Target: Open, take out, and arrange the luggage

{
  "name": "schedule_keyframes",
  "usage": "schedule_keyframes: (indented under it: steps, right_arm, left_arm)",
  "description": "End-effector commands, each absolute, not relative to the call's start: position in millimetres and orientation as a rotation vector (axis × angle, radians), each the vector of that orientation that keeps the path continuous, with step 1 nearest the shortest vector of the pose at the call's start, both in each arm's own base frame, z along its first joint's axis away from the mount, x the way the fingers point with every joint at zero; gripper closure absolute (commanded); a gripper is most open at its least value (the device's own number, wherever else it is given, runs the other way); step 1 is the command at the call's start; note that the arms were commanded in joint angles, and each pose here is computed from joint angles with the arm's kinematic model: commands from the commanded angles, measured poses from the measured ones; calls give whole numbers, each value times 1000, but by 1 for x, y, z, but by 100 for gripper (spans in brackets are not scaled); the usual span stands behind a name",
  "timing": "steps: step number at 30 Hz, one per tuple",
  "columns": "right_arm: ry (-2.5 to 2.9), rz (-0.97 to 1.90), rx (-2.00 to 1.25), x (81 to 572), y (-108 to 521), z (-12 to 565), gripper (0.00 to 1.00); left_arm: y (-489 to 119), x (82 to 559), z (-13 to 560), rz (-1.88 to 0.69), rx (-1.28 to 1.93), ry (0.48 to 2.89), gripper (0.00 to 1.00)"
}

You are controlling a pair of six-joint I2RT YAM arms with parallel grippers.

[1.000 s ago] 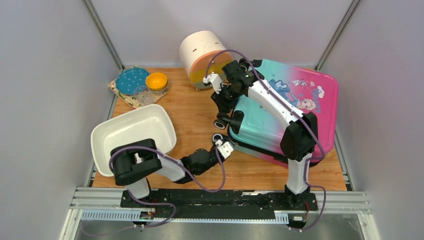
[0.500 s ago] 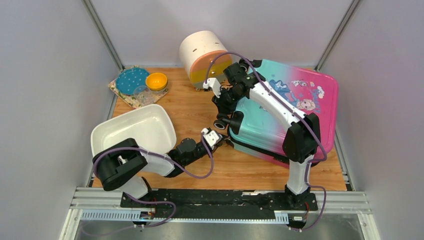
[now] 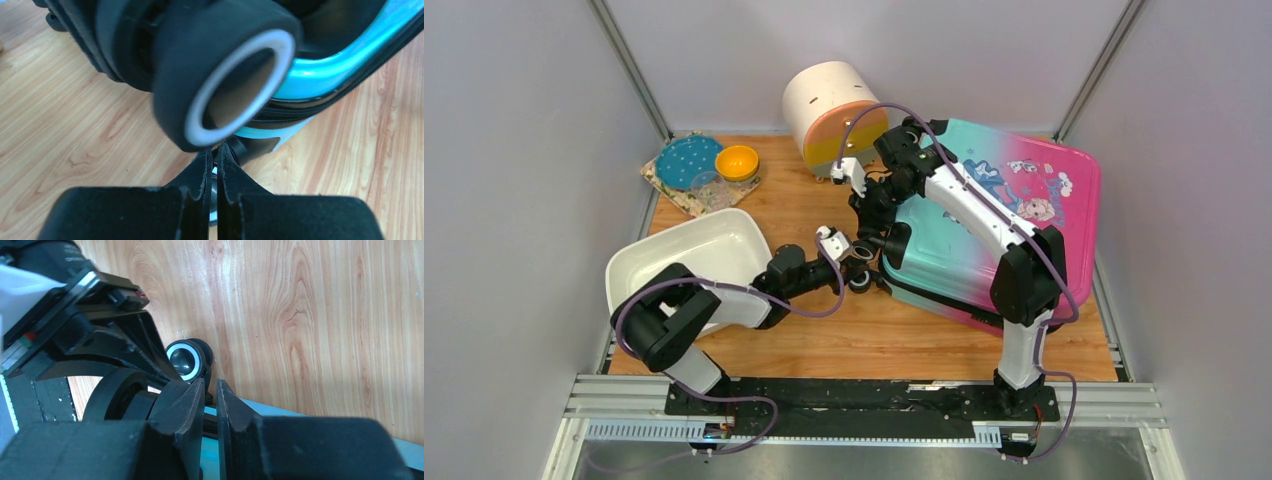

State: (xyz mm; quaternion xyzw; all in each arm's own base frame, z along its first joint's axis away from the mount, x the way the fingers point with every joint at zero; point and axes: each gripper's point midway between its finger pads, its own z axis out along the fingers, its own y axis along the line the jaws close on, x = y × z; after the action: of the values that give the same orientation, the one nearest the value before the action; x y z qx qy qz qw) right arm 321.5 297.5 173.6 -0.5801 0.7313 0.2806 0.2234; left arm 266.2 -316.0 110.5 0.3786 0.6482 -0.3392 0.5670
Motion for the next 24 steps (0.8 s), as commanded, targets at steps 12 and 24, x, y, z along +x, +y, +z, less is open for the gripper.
schedule_keyframes:
  steps: [12,24]
  right_arm:
    - [2307,1101,-1675,213,247,175,83]
    - [2205,1079,-1724,170,258,197,78]
  left_arm:
    - [-279,349,112,-651,668,1607,100]
    - [-257,288,96,-732,727,1695,100]
